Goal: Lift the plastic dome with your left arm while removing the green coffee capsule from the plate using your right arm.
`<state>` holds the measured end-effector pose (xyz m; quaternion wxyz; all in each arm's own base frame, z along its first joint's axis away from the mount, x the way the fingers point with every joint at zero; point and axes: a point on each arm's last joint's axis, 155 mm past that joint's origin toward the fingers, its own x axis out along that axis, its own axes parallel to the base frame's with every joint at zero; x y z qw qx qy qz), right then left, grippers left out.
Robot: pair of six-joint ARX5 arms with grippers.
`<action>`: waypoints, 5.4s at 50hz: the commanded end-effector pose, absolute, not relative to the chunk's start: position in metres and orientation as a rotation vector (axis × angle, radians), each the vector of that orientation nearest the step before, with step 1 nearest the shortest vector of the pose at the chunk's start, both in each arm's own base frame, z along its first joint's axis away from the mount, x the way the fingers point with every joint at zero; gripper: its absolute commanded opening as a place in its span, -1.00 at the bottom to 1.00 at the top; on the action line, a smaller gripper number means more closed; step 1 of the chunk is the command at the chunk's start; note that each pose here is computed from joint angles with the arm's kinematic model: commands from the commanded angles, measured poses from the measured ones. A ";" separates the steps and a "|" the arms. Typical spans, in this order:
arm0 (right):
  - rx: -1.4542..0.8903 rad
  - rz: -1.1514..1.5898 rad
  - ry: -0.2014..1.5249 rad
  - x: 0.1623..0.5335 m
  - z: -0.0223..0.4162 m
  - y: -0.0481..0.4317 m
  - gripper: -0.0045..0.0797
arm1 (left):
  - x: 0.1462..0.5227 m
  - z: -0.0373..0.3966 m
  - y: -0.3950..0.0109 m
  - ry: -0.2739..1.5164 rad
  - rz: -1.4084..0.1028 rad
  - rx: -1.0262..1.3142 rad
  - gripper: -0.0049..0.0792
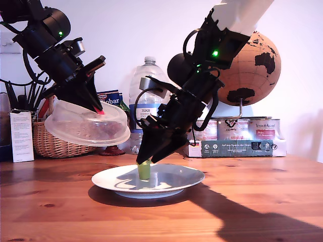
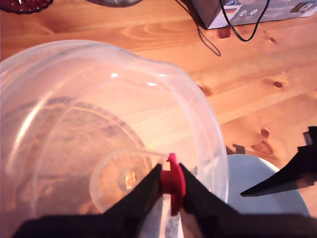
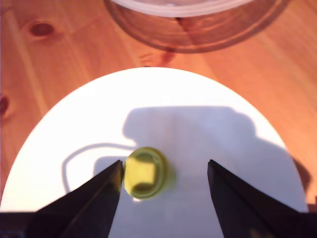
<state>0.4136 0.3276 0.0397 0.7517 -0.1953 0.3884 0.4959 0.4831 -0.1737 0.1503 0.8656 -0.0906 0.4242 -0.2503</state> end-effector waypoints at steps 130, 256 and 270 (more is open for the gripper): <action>-0.386 0.947 0.868 0.440 0.061 0.278 -0.28 | 0.484 0.146 -0.176 0.897 -0.533 -0.183 -0.94; -0.452 0.611 1.148 0.466 0.005 0.101 0.02 | 0.484 0.146 -0.176 0.892 -0.536 -0.177 -0.94; -0.443 0.584 1.184 0.460 0.003 0.097 0.21 | 0.485 0.147 -0.176 0.891 -0.536 -0.177 -0.94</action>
